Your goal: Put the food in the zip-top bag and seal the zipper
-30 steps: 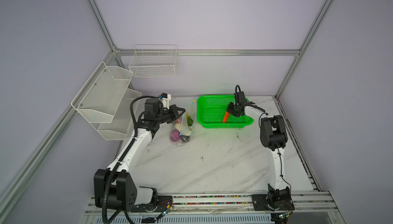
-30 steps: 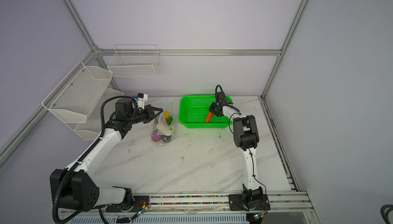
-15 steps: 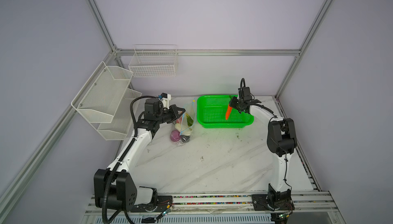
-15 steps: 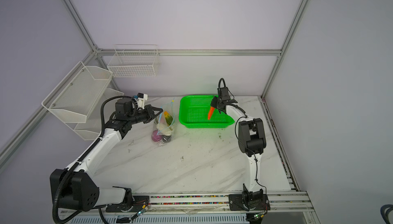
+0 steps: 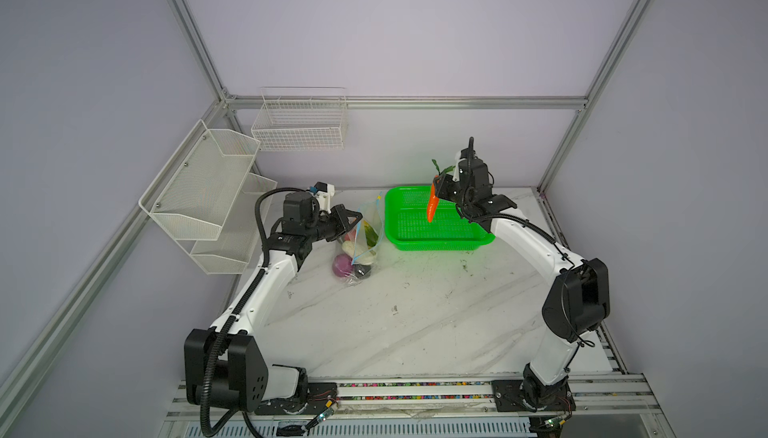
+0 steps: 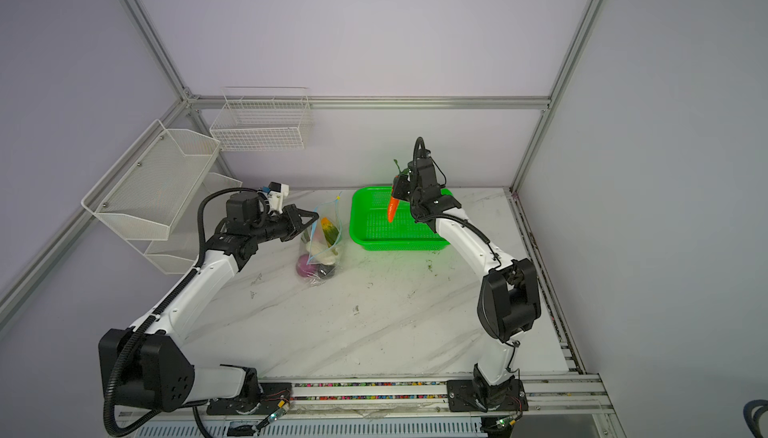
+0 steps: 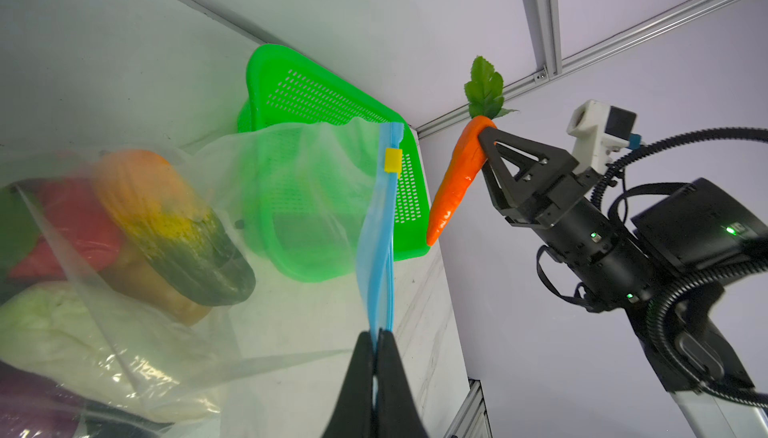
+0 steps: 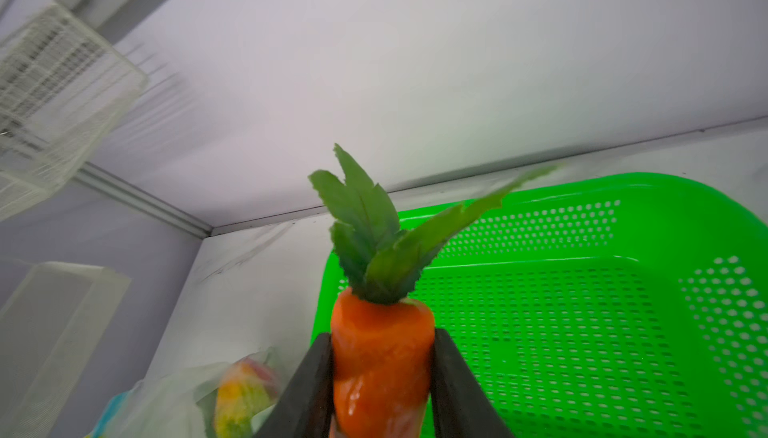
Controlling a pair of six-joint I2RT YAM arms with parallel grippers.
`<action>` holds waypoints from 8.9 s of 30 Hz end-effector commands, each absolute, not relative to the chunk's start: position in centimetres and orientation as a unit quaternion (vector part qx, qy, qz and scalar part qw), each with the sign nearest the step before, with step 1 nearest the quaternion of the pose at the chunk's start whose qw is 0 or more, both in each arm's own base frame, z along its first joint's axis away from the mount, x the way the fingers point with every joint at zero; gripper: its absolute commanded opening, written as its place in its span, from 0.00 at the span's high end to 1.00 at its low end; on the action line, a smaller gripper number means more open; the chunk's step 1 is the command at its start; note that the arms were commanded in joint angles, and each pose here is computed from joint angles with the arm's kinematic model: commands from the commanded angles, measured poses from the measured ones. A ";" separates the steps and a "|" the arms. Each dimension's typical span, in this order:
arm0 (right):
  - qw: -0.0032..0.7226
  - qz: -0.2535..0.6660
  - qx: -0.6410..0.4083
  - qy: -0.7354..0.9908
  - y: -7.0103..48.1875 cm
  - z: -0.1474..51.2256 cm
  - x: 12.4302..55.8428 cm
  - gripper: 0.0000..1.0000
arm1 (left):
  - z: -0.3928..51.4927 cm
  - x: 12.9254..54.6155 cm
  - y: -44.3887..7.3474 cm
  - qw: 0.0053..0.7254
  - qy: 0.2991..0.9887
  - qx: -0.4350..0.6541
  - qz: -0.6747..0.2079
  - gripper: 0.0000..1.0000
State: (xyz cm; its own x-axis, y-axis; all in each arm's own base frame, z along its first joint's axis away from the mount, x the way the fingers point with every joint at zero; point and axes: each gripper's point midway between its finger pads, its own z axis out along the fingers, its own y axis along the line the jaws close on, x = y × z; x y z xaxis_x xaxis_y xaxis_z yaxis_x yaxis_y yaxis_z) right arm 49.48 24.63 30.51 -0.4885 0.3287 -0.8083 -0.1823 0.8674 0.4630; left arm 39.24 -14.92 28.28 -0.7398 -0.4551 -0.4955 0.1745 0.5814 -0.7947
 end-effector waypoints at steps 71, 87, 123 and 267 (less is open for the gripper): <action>0.626 0.351 -0.058 0.694 43.7 32.4 34.8 0.54 | 37.1 38.6 -14.1 0.424 0.783 -0.066 -0.451 1.00; 0.625 0.331 -0.059 0.704 43.7 31.7 35.3 0.54 | 37.2 38.6 -14.1 0.426 0.781 -0.066 -0.451 1.00; 0.632 0.353 -0.080 0.685 43.6 38.5 34.4 0.29 | 37.5 38.6 -14.0 0.430 0.779 -0.066 -0.451 1.00; 0.450 0.182 -0.053 0.873 24.9 10.4 39.6 0.08 | 35.1 37.4 -13.5 0.419 0.786 -0.084 -0.447 1.00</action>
State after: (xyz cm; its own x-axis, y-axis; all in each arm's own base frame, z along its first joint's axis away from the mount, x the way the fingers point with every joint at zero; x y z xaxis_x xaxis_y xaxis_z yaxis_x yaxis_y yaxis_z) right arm 37.64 24.49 9.12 -0.6395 0.0580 -0.7666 -0.2368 0.9338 0.2681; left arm 37.94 -13.62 33.37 -0.6711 -0.5022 -0.5454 0.1870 0.5972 -0.7800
